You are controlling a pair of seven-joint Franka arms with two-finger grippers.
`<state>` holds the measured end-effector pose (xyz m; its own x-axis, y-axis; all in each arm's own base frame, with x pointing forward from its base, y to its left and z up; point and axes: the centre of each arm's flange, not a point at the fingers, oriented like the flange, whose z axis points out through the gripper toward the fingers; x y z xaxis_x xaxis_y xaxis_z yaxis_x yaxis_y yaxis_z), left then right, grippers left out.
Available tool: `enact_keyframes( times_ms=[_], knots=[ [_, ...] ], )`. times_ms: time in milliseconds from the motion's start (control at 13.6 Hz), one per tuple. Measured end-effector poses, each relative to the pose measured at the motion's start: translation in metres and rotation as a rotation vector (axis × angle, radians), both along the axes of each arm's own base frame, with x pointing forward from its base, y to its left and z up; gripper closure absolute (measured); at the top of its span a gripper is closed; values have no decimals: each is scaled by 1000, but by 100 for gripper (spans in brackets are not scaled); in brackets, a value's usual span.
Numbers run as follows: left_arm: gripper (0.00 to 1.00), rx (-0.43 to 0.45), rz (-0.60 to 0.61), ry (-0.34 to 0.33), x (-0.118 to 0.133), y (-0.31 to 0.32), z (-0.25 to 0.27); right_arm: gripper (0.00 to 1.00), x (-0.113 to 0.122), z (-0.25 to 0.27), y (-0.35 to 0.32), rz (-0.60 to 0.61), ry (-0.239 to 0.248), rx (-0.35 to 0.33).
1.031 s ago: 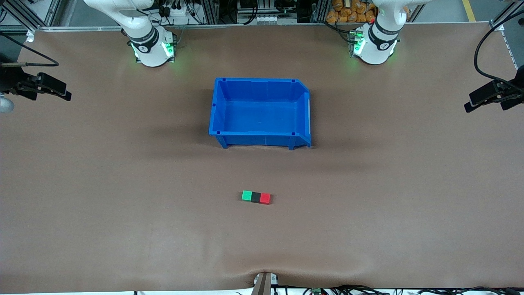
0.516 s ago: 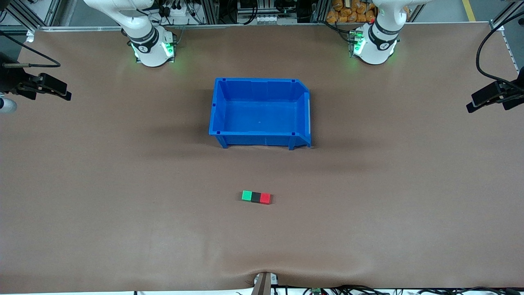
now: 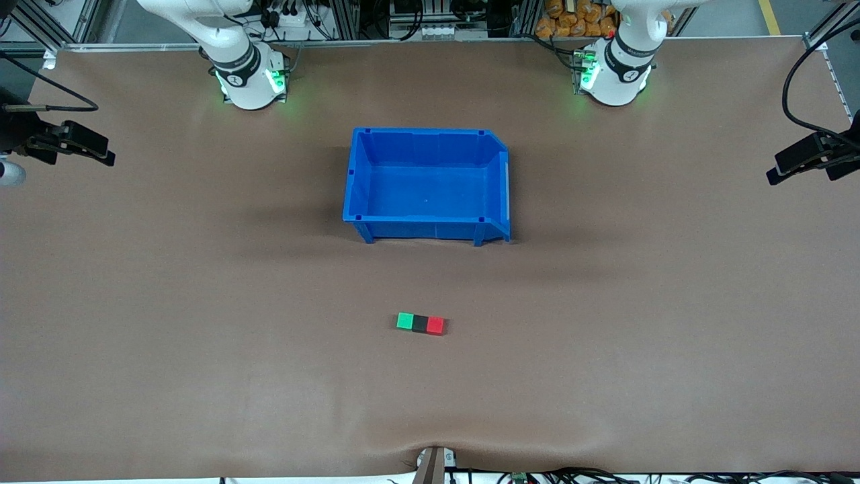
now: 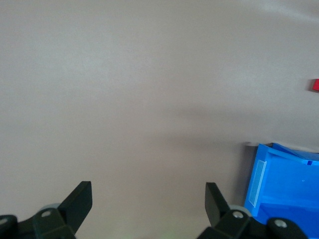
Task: Attach green and red cubes to black cube
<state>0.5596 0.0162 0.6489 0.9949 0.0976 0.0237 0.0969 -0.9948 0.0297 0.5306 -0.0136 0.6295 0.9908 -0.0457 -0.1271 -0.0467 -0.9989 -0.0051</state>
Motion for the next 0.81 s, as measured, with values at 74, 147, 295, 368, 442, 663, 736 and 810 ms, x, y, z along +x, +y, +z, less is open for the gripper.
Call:
enact_keyframes(
  times_ms=[74, 147, 295, 368, 442, 663, 736, 810],
  knots=[
    [0, 0, 0, 0, 0, 0, 0, 0, 0, 0, 1, 1, -1, -1],
    [0, 0, 0, 0, 0, 0, 0, 0, 0, 0, 1, 3, -1, -1],
    [0, 0, -1, 0, 0, 0, 0, 0, 0, 0, 3, 6, -2, -2],
    [0, 0, -1, 0, 0, 0, 0, 0, 0, 0, 4, 7, -3, -3],
    [0, 0, -1, 0, 0, 0, 0, 0, 0, 0, 4, 7, -3, -3],
    [0, 0, -1, 0, 0, 0, 0, 0, 1, 0, 4, 7, -4, -3],
    [0, 0, -1, 0, 0, -1, 0, 0, 1, 0, 4, 7, -4, -4],
    [0, 0, -2, 0, 0, -1, 0, 0, 1, 0, 3, 7, -4, -4]
  ],
)
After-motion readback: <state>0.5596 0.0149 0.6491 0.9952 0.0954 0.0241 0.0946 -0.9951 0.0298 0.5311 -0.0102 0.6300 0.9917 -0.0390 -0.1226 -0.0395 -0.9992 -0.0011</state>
